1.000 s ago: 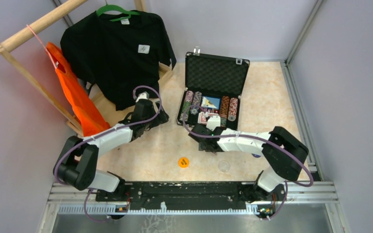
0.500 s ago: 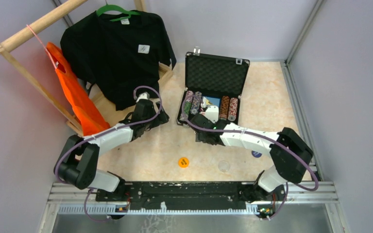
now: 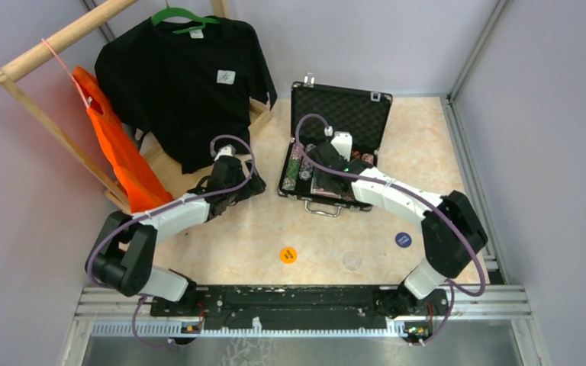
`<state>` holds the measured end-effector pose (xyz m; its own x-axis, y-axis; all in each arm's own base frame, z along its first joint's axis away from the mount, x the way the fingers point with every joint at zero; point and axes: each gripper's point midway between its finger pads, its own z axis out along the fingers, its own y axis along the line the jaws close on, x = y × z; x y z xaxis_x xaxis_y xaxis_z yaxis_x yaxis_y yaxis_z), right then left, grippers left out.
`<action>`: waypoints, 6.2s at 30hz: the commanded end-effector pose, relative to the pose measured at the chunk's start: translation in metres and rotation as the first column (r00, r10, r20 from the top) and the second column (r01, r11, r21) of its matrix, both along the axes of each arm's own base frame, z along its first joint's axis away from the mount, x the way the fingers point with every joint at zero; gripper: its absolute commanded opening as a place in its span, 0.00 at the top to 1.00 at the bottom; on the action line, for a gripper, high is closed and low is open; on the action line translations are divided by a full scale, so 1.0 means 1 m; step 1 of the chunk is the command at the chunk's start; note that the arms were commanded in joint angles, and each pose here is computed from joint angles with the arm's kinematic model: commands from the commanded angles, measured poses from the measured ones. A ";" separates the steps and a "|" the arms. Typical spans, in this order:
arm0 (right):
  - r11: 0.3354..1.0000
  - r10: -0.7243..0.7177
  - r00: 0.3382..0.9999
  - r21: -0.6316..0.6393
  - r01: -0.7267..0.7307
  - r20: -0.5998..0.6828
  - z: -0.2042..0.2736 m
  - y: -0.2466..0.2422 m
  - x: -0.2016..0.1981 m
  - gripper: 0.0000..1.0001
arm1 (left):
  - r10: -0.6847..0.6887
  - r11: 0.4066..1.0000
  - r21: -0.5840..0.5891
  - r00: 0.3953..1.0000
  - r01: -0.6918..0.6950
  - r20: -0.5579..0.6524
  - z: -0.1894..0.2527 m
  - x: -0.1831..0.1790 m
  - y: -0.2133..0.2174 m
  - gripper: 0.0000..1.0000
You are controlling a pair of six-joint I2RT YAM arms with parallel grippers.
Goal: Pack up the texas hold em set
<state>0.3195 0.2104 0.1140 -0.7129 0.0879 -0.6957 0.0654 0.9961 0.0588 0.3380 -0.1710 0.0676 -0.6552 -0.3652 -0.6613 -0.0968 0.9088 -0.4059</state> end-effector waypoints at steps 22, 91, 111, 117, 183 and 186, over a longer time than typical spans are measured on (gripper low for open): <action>0.999 0.035 0.999 -0.006 -0.034 0.038 0.000 0.007 0.049 0.15 | -0.080 0.997 -0.016 0.997 0.079 -0.006 0.001 0.009 -0.018 0.09; 0.990 0.135 0.935 0.089 -0.112 -0.327 -0.094 -0.042 -0.205 0.30 | -0.146 0.985 -0.102 0.989 0.142 -0.034 -0.002 0.001 -0.039 0.09; 0.996 0.062 0.936 -0.033 -0.078 -0.347 -0.105 -0.056 -0.204 0.43 | -0.152 0.984 -0.101 0.988 0.148 -0.036 -0.003 0.001 -0.041 0.09; 0.997 0.056 0.937 -0.034 -0.072 -0.344 -0.105 -0.057 -0.203 0.49 | -0.150 0.984 -0.100 0.988 0.146 -0.036 -0.003 0.001 -0.040 0.09; 0.987 0.147 0.980 -0.051 -0.155 -0.135 -0.021 -0.009 0.088 0.57 | -0.189 0.978 -0.105 0.981 0.183 -0.051 -0.008 0.000 -0.046 0.09; 0.988 0.139 0.980 -0.049 -0.147 -0.141 -0.028 -0.013 0.102 0.59 | -0.185 0.979 -0.093 0.981 0.179 -0.057 -0.011 0.001 -0.045 0.09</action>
